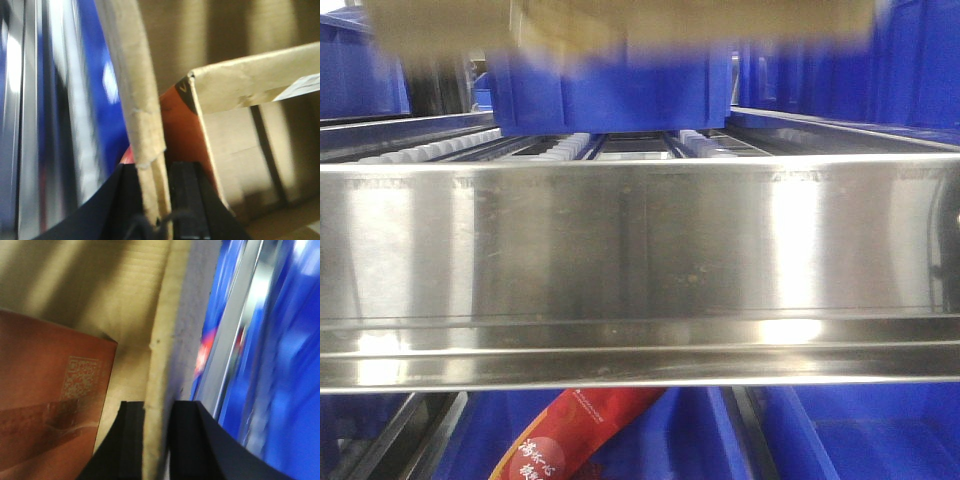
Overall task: Stack two boxes on right shelf middle
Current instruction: 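Push the held boxes forward onto the middle shelf and lower them, then open both grippers and release the boxes on the shelf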
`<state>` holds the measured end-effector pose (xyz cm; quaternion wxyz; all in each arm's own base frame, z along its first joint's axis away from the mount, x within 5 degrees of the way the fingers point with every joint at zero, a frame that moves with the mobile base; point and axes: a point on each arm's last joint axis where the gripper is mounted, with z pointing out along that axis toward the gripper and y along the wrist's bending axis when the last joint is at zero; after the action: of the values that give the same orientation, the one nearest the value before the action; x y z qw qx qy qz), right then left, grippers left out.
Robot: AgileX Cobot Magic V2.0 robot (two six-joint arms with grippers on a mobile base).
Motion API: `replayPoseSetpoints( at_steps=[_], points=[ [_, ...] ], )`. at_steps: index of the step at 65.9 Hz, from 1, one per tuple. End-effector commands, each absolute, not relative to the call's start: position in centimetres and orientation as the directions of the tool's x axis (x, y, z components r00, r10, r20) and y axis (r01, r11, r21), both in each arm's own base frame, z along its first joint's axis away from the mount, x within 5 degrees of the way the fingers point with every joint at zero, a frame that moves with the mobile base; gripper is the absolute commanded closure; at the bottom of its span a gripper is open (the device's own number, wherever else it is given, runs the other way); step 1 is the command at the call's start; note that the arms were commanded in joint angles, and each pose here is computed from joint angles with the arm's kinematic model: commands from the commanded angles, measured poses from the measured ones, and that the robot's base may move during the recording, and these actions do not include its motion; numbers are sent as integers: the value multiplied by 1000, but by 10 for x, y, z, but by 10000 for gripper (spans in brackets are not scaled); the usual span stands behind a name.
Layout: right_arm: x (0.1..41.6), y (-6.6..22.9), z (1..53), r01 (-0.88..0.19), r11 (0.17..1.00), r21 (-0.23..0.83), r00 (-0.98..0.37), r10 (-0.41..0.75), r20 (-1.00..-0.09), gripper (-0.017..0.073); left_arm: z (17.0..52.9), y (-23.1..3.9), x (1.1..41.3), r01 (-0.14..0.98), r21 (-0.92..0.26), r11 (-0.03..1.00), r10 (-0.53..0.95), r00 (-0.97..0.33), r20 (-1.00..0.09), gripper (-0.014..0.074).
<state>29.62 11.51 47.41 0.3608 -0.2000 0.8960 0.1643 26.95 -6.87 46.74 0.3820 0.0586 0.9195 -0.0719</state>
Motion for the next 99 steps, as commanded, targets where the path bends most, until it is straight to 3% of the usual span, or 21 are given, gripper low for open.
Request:
replayPoseSetpoints(
  at_steps=[1, 19, 26, 33, 39, 42, 47, 57, 68, 72, 79, 88, 99],
  points=[
    [297, 127, 458, -505, 845, 174, -674, -261, -691, 715, 457, -66, 272, 160, -55, 986, 77, -711, -699, 705],
    [307, 131, 425, -480, 856, 190, -709, -251, -659, 705, 427, -70, 289, 154, -44, 987, 94, -775, -624, 705],
    [308, 131, 425, -479, 857, 190, -705, -246, -665, 599, 427, -70, 289, 154, -44, 987, 94, -777, -623, 675],
    [308, 131, 425, -479, 857, 189, -703, -245, -667, 327, 426, -70, 289, 153, -40, 987, 97, -785, -612, 510],
    [308, 131, 425, -479, 857, 190, -704, -246, -666, 116, 426, -70, 288, 152, -40, 988, 97, -788, -609, 286],
    [308, 131, 425, -479, 857, 189, -703, -246, -668, 34, 427, -69, 288, 152, -40, 988, 97, -788, -608, 137],
    [308, 131, 426, -480, 857, 189, -701, -245, -669, -13, 432, -69, 285, 152, -39, 988, 96, -780, -619, -36],
    [303, 129, 433, -482, 857, 184, -681, -234, -694, -10, 449, -66, 274, 155, -45, 987, 86, -742, -665, 72],
    [285, 122, 463, -488, 858, 162, -581, -180, -794, 25, 471, -60, 251, 159, -52, 986, 72, -683, -727, 86],
    [276, 118, 472, -489, 860, 146, -552, -175, -815, 88, 478, -58, 242, 160, -54, 986, 67, -663, -746, 86],
    [257, 108, 486, -484, 869, 105, -508, -182, -842, 347, 485, -54, 225, 163, -57, 985, 60, -632, -773, 133],
    [236, 96, 489, -460, 887, 51, -452, -184, -873, 713, 484, -45, 199, 156, -37, 987, 58, -564, -824, 374],
    [213, 87, 465, -441, 896, 48, -428, -163, -889, 718, 473, -37, 165, 170, -43, 984, 36, -434, -900, 693]
  ],
)
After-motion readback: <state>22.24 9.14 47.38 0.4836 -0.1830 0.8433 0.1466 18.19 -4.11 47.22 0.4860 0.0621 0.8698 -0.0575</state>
